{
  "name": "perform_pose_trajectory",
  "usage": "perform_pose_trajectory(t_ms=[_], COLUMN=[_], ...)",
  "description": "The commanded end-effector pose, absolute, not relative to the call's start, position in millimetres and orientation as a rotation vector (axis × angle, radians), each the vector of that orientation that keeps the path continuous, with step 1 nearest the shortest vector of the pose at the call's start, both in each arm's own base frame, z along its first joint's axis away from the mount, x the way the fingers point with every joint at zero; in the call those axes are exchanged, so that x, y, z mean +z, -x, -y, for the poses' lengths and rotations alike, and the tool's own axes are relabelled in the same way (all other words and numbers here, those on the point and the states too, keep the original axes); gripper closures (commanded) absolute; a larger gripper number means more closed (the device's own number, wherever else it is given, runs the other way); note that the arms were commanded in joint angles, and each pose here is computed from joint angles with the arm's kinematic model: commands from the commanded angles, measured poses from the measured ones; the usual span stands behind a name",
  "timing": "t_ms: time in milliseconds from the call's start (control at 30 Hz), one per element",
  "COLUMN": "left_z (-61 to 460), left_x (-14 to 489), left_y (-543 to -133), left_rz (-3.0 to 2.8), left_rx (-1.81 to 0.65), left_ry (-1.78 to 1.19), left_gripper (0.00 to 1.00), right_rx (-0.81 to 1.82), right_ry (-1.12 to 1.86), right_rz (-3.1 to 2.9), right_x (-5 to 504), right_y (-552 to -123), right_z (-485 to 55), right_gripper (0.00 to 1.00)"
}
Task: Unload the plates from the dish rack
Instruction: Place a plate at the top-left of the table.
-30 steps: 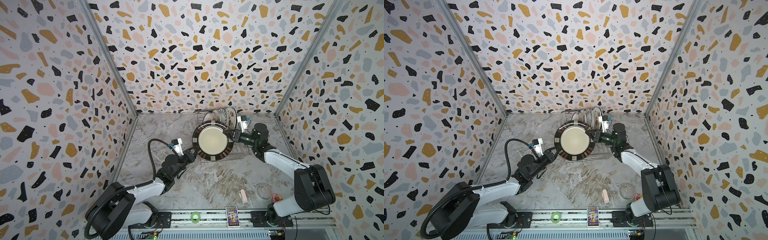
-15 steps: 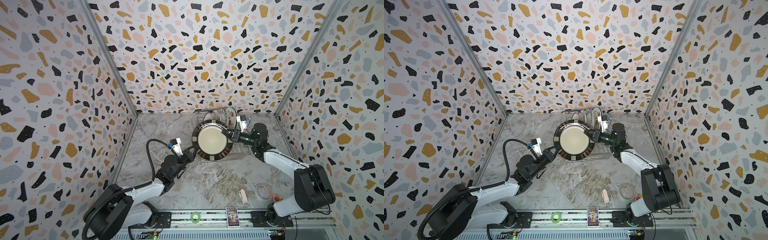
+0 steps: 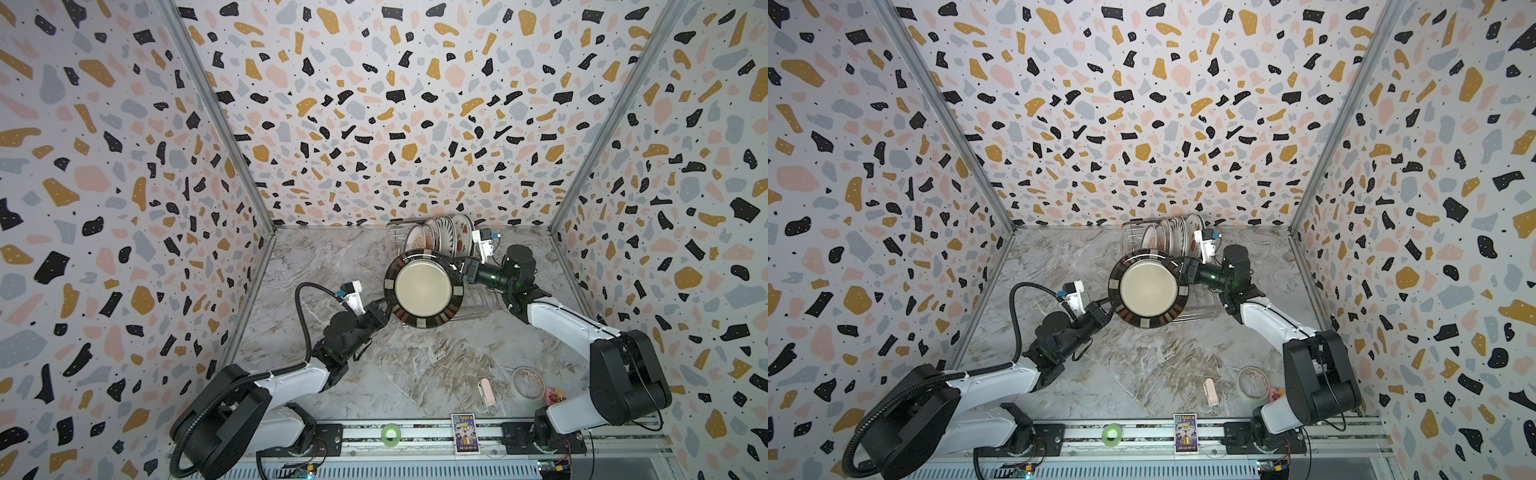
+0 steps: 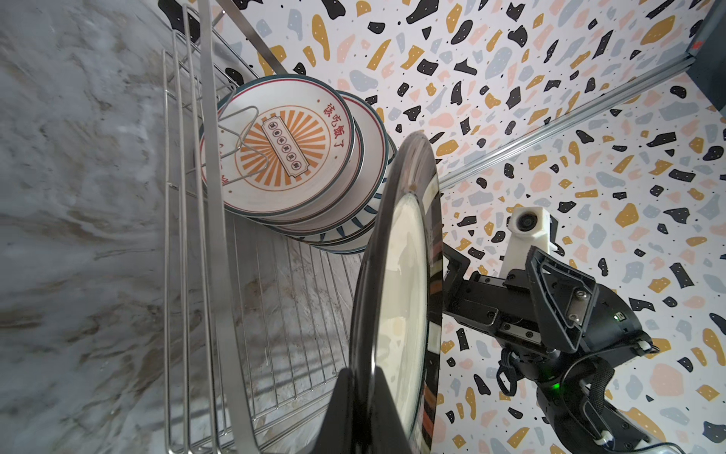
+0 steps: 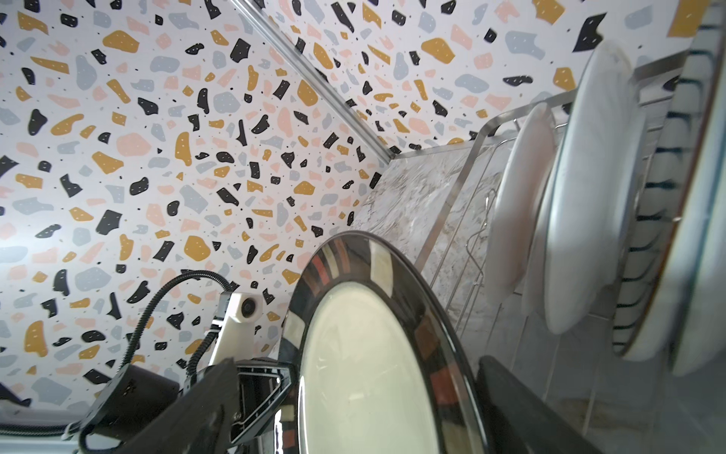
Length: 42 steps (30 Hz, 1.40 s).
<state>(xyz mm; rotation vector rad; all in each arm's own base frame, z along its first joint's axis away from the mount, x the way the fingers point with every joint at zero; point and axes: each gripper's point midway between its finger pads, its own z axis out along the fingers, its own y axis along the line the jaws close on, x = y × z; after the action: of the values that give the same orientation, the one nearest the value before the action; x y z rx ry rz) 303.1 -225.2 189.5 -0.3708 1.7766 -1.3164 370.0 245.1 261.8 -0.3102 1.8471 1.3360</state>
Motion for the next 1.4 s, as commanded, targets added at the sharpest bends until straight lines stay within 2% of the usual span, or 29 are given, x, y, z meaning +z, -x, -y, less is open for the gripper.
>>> perform_pose_trajectory(t_ms=[0, 433, 567, 900, 1367], left_z=[218, 177, 158, 107, 38], left_x=[274, 288, 285, 279, 252], left_y=[-299, -304, -308, -317, -321], left_rz=[-1.470, -1.394, -1.372, -1.323, -1.261], left_rx=[-1.460, -1.404, -1.363, -1.261, -1.108], left_ry=[0.313, 0.412, 0.462, 0.576, 0.755], left_gripper=[1.00, 1.00, 1.00, 1.00, 1.00], right_rx=[1.235, 0.989, 0.777, 0.622, 0.665], right_ry=[0.320, 0.288, 0.307, 0.545, 0.775], right_rz=[-1.756, -1.696, -1.678, -1.706, -1.787], right_x=[297, 315, 318, 307, 275], right_y=[-373, -368, -362, -343, -330], right_z=[-237, -222, -225, -305, -397], right_gripper=[0.01, 0.01, 0.01, 0.01, 0.01])
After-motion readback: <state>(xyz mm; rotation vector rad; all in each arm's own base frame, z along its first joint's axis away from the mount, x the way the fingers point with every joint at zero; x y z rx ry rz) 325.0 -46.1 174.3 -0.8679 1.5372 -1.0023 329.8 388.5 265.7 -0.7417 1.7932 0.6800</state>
